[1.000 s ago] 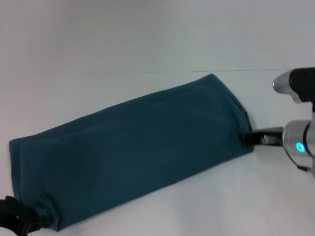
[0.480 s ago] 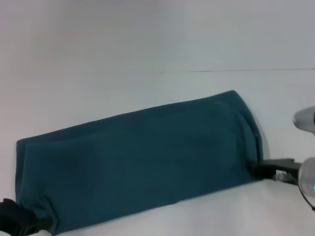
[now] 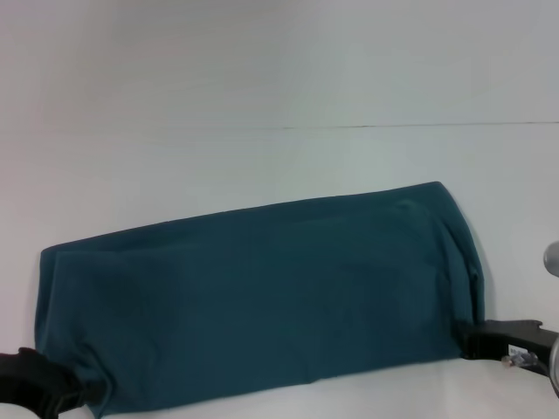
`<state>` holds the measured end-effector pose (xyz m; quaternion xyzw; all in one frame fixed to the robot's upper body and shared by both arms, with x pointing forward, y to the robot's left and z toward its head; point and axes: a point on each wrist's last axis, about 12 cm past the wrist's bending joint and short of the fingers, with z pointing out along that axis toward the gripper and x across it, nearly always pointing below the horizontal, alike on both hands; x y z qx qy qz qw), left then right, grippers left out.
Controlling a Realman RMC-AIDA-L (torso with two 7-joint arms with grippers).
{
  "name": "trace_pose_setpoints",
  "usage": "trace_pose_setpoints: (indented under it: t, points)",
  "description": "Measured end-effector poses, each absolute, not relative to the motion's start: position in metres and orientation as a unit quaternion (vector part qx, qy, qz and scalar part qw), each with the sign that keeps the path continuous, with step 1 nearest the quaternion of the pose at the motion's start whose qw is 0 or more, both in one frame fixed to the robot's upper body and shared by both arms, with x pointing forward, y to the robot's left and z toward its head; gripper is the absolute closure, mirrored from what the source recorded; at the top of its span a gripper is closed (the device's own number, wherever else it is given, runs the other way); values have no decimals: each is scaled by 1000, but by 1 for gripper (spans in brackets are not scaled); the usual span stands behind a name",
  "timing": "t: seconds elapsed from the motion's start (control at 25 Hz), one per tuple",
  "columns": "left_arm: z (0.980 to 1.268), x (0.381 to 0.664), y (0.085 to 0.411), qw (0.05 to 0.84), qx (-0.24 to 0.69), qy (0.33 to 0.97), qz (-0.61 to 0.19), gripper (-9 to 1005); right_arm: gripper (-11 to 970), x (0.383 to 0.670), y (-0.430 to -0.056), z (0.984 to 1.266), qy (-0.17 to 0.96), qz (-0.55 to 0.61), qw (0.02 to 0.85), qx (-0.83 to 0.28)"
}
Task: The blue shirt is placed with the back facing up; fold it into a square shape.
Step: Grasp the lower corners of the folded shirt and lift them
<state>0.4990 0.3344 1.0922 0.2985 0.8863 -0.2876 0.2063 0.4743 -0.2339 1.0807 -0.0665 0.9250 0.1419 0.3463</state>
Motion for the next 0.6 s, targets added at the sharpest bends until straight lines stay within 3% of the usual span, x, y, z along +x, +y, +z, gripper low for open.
trace_pose_setpoints:
  t: [0.36, 0.6]
  points:
    - [1089, 495, 335, 214, 284, 886, -296, 970, 939, 450, -239, 1091, 925, 138, 351, -53]
    - [1089, 493, 339, 227, 269, 887, -300, 969, 940, 453, -238, 1094, 923, 139, 355, -56]
